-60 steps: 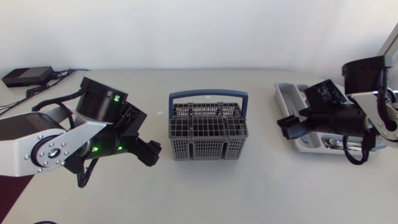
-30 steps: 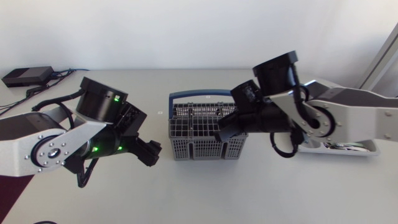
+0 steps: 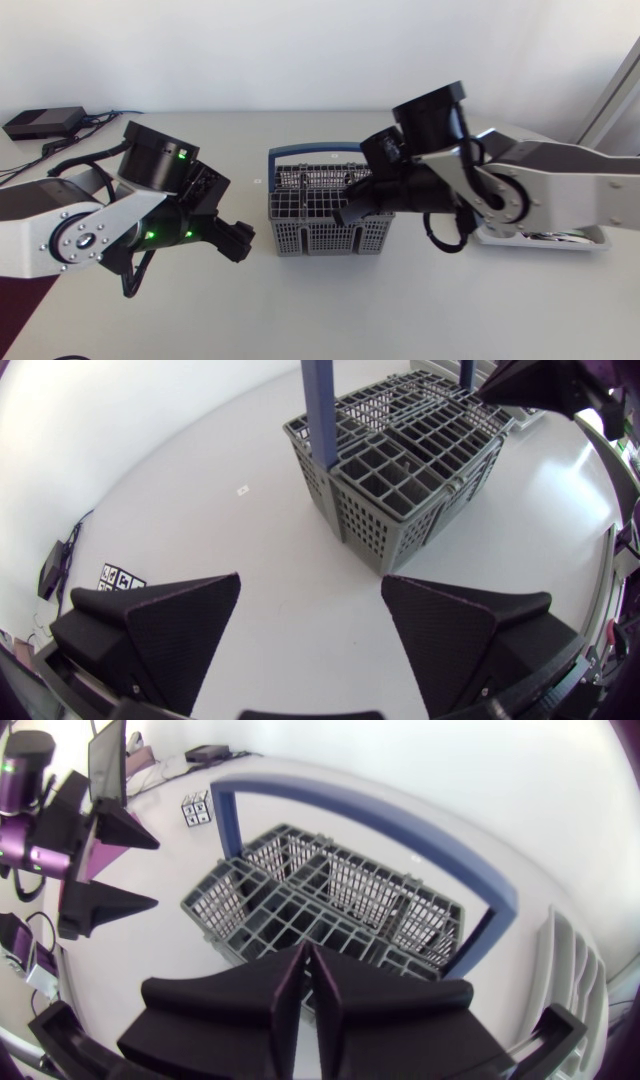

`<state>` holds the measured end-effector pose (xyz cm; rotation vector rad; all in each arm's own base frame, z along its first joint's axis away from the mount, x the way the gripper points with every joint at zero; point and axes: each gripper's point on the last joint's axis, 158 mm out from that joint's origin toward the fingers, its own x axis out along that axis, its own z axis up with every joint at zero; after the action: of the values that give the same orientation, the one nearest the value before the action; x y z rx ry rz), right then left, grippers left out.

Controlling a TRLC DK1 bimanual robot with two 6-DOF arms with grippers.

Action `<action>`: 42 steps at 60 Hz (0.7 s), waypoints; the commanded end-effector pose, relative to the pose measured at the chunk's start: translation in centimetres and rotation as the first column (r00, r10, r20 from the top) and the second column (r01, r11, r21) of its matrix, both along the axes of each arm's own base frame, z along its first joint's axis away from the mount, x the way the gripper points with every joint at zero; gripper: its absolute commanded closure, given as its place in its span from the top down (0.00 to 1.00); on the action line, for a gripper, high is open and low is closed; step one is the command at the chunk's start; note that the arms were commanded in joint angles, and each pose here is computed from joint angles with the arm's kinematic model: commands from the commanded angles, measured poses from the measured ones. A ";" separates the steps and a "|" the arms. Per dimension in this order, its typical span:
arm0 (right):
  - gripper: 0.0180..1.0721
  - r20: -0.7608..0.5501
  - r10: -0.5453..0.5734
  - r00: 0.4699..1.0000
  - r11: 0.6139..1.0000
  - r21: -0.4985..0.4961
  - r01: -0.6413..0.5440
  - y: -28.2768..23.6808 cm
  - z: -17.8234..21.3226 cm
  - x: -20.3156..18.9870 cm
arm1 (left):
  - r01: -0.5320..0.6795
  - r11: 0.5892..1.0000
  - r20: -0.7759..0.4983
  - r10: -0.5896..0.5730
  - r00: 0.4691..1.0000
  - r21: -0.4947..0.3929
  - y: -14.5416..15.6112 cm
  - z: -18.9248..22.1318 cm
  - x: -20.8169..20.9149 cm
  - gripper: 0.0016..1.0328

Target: Transfer all utensils from the basket to the drawer tray.

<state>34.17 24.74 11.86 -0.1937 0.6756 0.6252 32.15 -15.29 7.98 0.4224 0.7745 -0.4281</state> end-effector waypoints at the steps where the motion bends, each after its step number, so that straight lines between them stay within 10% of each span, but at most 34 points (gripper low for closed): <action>1: 0.12 0.022 -0.032 0.999 0.999 0.037 0.031 -1.5 1.4 -0.9 | -0.011 1.000 -0.002 0.011 1.000 0.010 0.3 -0.2 0.9 0.96; 26: 0.12 0.032 -0.108 0.994 0.994 -0.004 0.108 -7.5 -0.2 -1.0 | -0.040 0.997 0.047 0.044 0.998 -0.071 -1.9 2.6 3.6 0.95; 42: 0.12 0.027 -0.135 0.990 0.991 -0.004 0.135 -8.9 -0.9 -0.5 | 0.019 0.992 -0.001 -0.019 1.000 -0.125 -3.8 1.7 3.1 0.63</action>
<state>33.99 16.33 11.73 -0.1532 0.6503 0.4927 35.04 -18.04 9.44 0.3416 0.7443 -0.4675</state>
